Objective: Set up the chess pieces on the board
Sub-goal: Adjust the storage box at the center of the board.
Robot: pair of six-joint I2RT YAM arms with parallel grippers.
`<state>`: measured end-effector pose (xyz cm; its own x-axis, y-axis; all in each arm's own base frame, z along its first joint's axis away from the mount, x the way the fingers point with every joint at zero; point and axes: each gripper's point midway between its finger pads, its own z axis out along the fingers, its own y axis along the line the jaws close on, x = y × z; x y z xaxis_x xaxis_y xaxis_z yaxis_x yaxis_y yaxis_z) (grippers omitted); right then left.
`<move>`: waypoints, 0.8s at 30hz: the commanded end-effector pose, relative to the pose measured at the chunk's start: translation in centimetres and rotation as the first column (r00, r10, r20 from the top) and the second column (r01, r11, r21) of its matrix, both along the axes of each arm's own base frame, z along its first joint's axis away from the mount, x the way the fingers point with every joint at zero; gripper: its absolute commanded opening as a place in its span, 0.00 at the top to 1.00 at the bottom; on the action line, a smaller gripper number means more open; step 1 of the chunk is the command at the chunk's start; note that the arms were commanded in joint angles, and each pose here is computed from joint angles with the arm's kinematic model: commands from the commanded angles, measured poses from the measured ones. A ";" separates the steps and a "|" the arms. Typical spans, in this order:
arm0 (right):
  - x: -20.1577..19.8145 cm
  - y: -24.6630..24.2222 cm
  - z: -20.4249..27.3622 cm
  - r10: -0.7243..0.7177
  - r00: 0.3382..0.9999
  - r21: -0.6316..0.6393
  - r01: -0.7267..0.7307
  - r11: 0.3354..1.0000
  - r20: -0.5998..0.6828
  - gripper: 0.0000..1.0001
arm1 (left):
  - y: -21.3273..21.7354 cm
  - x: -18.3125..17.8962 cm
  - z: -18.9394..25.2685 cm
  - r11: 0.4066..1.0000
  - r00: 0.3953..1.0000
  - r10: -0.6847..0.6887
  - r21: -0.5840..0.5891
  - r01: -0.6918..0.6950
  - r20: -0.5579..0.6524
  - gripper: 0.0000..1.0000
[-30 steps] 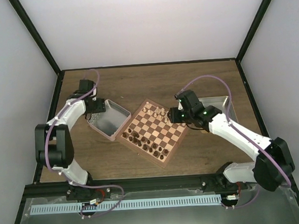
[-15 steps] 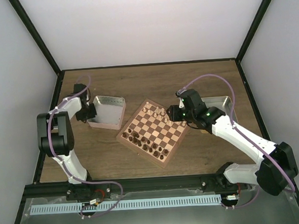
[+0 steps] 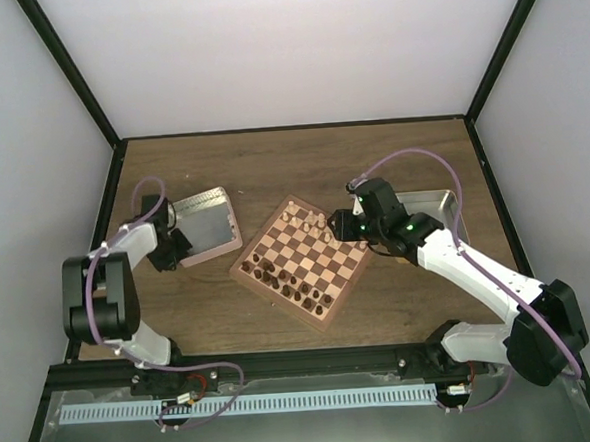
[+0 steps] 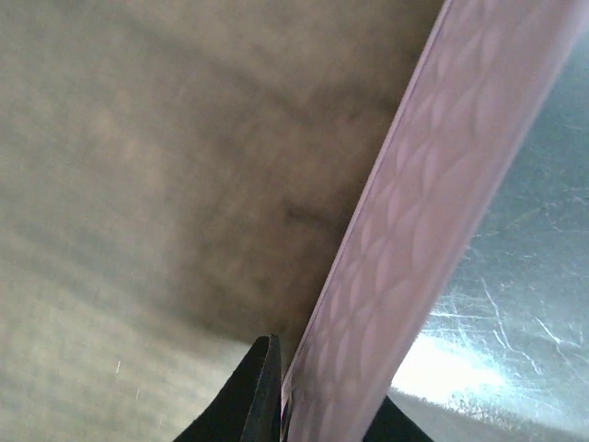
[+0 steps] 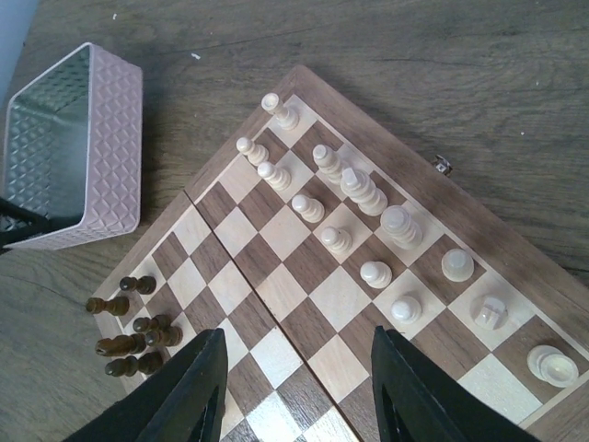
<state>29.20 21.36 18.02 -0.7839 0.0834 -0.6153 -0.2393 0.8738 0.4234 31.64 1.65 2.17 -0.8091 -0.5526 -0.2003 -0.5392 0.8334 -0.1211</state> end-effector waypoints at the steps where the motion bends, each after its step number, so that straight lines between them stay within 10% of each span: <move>1: -0.1 0.1 0.2 0.003 1.000 0.022 -0.003 1.000 0.009 0.55 | -1.1 -0.9 1.1 0.973 0.977 0.201 -0.133 -0.189 0.078 0.87; 12: -0.2 0.2 0.1 0.007 1.000 0.027 -0.008 1.000 0.011 0.55 | -0.9 -1.7 2.9 0.945 0.941 0.304 -0.169 -0.278 0.148 0.66; 24: -0.1 0.2 0.0 0.004 1.000 0.030 -0.004 1.000 0.010 0.55 | -0.7 2.1 10.5 1.000 0.944 -0.014 0.007 0.012 0.330 0.53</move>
<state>28.90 21.38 17.45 -0.7893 0.0832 -0.6084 -0.2406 0.8697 0.4310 31.96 2.16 9.42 -0.6491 -0.6599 -0.3785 -0.6048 0.7494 -0.2694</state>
